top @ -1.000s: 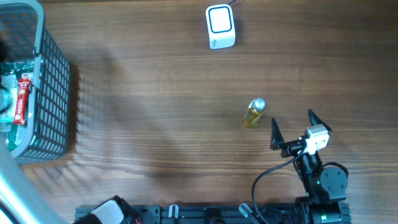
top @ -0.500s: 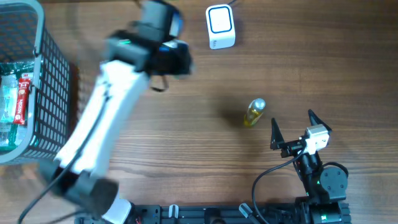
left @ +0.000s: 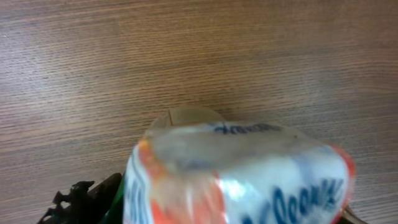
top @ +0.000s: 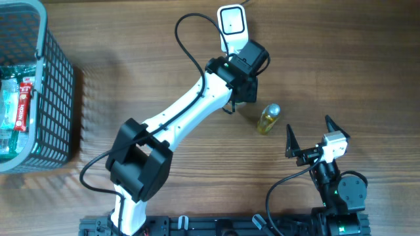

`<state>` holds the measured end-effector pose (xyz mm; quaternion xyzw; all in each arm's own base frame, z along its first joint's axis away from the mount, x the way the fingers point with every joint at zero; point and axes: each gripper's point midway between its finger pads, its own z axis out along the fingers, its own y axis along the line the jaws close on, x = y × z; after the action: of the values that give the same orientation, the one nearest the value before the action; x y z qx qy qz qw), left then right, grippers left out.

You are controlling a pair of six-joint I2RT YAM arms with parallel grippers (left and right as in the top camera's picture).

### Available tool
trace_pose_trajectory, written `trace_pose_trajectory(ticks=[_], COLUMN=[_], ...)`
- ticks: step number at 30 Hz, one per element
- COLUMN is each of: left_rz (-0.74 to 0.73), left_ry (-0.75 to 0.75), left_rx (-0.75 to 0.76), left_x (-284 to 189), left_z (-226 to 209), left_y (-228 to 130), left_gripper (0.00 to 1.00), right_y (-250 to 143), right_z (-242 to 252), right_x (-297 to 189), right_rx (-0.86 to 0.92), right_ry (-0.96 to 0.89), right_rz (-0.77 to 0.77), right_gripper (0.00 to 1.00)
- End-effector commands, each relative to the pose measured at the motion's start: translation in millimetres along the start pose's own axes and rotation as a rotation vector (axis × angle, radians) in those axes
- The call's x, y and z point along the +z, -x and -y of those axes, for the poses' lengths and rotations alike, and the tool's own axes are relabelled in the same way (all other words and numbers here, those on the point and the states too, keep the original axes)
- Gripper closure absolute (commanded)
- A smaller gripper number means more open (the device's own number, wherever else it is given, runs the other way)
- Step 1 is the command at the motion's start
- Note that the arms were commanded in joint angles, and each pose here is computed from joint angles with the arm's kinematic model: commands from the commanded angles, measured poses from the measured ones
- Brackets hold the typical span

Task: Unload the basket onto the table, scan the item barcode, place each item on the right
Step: 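Carry the Kleenex pack with the left gripper and set it beside the bottle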

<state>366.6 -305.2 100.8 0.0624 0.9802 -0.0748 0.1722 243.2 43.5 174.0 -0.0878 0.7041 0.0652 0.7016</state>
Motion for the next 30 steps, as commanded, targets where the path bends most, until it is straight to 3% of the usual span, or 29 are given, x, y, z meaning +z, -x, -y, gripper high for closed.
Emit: trace_pose_trajectory(ticks=[1, 4, 6, 8, 17, 22, 25, 30], left_rz=[-0.014, -0.024, -0.025, -0.023, 0.146, 0.251, 0.377, 0.630], left_ry=[0.046, 0.052, 0.052, 0.051, -0.035, -0.070, 0.008, 0.262], left_rx=[-0.006, -0.012, -0.012, -0.012, -0.064, -0.020, -0.059, -0.191], left_x=[19.1, 24.3, 24.3, 23.6, -49.0, -100.2, -142.8, -248.0], left_z=[-2.8, -3.6, -3.7, -3.5, -10.4, -21.8, -65.5, -206.9], left_y=[-4.6, -6.8, -7.0, -6.6, 42.5, 61.8, 85.7, 121.1], left_gripper=[0.34, 0.32, 0.12, 0.00, 0.00, 0.00, 0.00, 0.00], right_y=[-0.4, -0.4, -0.4, -0.4, -0.4, -0.4, -0.4, -0.4], right_z=[2.4, 2.4, 2.4, 2.4, 2.3, 2.3, 2.4, 2.4], right_x=[0.1, 0.1, 0.1, 0.1, 0.1, 0.1, 0.1, 0.1], right_rx=[-0.013, -0.014, -0.013, -0.013, -0.013, -0.014, -0.013, -0.013], right_ry=[-0.013, -0.013, -0.013, -0.013, -0.012, -0.012, -0.013, -0.013], right_rz=[0.001, 0.001, 0.001, 0.001, 0.001, 0.001, 0.001, 0.001], right_gripper=[0.00, 0.00, 0.00, 0.00, 0.00, 0.00, 0.00, 0.00])
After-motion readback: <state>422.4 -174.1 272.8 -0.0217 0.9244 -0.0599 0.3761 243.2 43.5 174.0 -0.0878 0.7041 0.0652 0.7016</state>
